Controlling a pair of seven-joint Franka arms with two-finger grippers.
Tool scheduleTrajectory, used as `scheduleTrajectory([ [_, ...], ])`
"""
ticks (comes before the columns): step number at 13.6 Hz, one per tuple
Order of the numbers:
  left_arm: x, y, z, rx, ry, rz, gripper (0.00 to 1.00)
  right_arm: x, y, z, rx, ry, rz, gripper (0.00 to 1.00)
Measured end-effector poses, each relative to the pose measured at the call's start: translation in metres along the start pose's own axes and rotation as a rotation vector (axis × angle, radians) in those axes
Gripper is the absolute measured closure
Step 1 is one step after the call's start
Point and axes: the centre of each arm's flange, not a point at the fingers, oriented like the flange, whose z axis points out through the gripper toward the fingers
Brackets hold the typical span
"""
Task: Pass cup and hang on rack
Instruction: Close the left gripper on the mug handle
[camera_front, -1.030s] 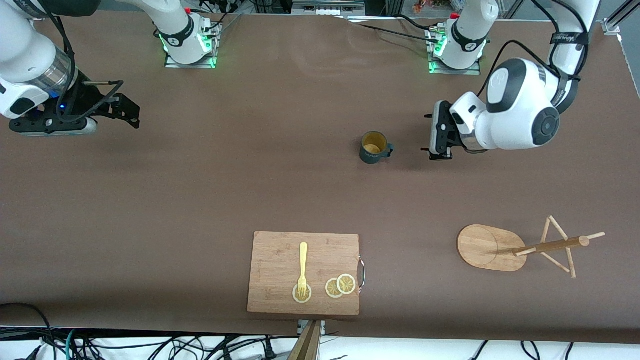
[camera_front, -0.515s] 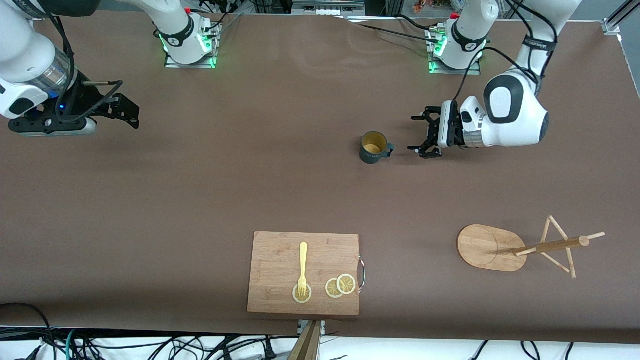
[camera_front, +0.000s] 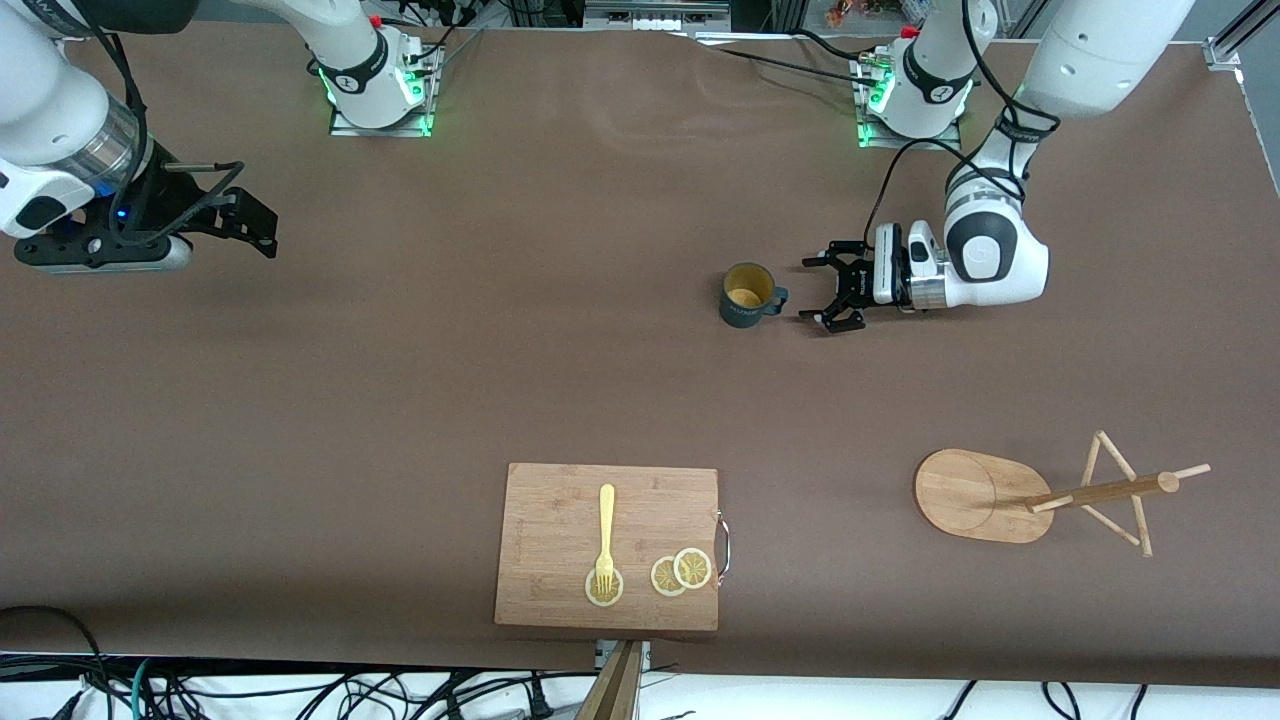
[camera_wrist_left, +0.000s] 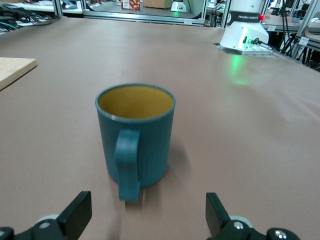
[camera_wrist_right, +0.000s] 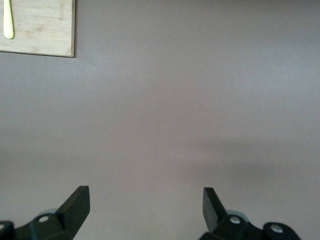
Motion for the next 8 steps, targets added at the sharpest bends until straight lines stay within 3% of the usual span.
scheduleTrajectory([
  [4,-0.025,0.002,0.011,0.022,0.032,-0.059,0.00,0.000,0.000,0.000,0.000,0.000,0.000,0.00],
  [8,-0.025,-0.002,0.020,0.039,0.076,-0.080,0.00,0.000,0.000,0.000,0.000,0.000,0.000,0.00],
])
